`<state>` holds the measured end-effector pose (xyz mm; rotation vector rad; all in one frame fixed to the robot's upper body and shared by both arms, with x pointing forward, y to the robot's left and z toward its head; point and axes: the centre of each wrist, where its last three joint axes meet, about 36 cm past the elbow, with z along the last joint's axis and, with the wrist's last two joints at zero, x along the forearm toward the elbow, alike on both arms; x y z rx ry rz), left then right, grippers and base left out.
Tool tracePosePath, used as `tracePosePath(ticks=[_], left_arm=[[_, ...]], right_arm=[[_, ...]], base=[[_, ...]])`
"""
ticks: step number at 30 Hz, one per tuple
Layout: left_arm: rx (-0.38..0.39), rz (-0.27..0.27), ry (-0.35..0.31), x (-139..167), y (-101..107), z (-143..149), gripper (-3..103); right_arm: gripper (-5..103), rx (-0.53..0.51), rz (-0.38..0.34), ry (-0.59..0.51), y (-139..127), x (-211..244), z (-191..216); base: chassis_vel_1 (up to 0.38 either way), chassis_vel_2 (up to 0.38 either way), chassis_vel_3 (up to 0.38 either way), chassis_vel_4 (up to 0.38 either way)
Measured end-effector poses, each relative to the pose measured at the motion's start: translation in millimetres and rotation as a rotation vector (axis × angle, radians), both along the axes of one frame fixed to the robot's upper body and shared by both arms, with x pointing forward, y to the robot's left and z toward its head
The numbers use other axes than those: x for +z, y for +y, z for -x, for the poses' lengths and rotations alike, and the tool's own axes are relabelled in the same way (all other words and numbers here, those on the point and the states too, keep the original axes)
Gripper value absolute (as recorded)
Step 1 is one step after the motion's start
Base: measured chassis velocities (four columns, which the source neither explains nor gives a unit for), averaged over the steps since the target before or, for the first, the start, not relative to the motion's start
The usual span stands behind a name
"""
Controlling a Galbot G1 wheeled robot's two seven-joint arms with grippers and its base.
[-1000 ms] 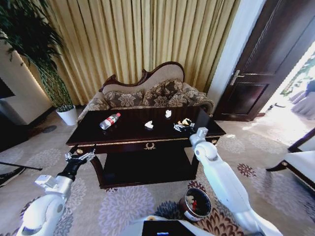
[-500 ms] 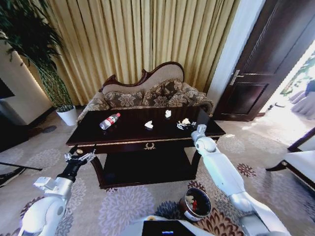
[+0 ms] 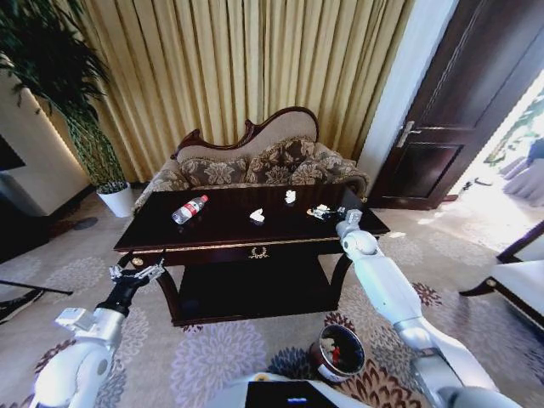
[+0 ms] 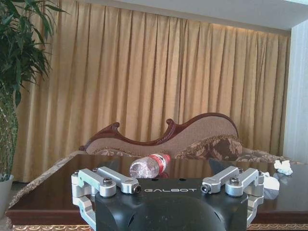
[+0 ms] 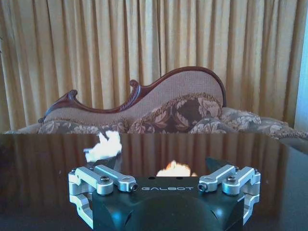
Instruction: Move to the front of the table and place the trash on the table into the trash bin.
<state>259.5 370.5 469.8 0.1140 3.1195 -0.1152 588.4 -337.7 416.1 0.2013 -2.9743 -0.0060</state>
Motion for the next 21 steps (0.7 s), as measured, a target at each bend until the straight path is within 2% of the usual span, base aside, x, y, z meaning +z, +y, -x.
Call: tracePosePath(ticks=[15, 17, 21], left_arm=[[0.003, 0.014, -0.006, -1.2, -4.2, 1.1, 100], [0.004, 0.015, -0.007, -1.4, -4.2, 1.5, 100], [0.003, 0.016, -0.009, -0.9, -5.0, 3.1, 100]], right_arm=[[100, -0.029, 0.03, 0.023, -0.1, -8.1, -3.6], [103, -0.03, 0.032, 0.025, -0.6, -9.0, -2.5], [98, -0.031, 0.043, 0.029, -2.7, -12.2, 1.2]], base=[[0.0, 0.0, 0.0, 0.0], [0.0, 0.0, 0.0, 0.0], [0.0, 0.0, 0.0, 0.0]])
